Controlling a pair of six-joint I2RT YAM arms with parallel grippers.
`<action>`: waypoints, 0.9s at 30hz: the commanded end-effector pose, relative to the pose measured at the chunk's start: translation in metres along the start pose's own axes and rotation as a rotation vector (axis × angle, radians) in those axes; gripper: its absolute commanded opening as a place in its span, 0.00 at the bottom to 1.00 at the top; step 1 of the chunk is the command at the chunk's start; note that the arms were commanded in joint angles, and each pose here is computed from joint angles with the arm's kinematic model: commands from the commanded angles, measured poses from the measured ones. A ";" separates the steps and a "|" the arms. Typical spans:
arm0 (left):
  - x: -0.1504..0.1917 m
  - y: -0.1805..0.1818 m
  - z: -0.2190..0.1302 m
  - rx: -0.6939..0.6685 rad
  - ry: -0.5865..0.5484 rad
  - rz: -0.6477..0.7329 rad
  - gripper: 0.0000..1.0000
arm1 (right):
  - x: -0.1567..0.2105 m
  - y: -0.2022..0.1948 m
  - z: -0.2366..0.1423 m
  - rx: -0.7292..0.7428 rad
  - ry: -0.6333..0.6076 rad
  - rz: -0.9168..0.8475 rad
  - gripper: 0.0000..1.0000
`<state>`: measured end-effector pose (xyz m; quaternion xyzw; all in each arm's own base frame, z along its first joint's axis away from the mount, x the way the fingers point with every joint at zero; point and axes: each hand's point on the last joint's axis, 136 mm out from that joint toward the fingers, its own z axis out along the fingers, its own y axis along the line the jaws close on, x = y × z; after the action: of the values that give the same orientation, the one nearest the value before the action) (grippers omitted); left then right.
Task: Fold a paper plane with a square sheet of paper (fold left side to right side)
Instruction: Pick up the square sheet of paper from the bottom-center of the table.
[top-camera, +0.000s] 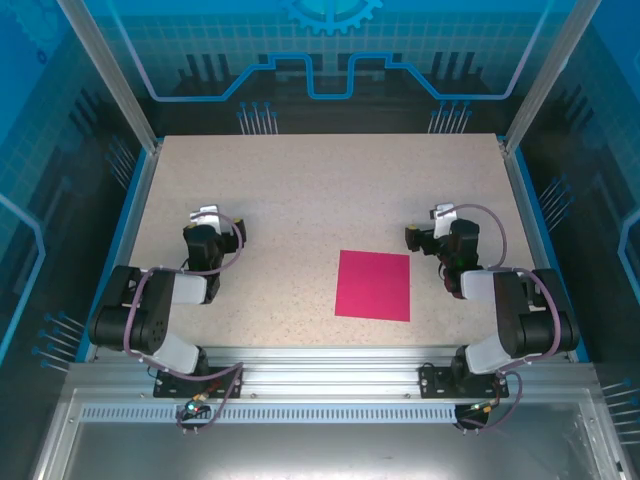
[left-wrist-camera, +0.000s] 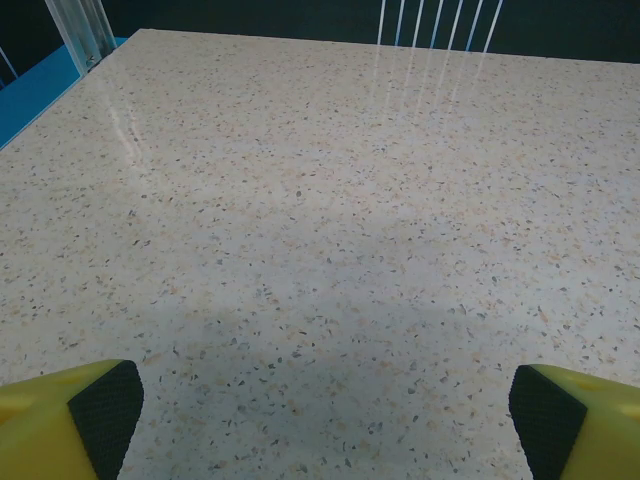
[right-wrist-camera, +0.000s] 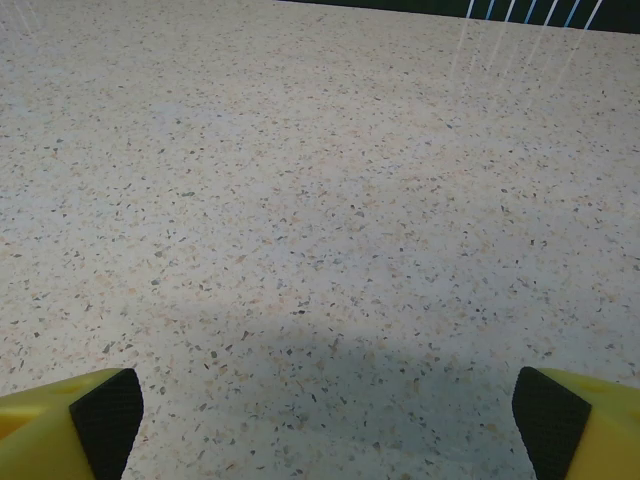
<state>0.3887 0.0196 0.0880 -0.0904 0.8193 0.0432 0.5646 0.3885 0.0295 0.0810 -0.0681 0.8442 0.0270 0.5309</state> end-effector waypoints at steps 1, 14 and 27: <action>-0.006 -0.002 0.001 0.015 -0.012 -0.023 0.98 | -0.015 0.001 0.002 -0.005 -0.047 -0.013 0.99; -0.007 -0.002 0.001 0.016 -0.014 -0.025 0.98 | -0.015 0.001 0.002 -0.012 -0.047 -0.011 0.99; -0.024 -0.011 -0.006 0.060 0.018 0.001 0.98 | -0.037 -0.009 -0.008 0.032 0.005 0.029 0.99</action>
<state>0.3869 0.0172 0.0859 -0.0848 0.8298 0.0394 0.5501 0.3905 0.0280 0.0847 -0.0645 0.8523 0.0251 0.5185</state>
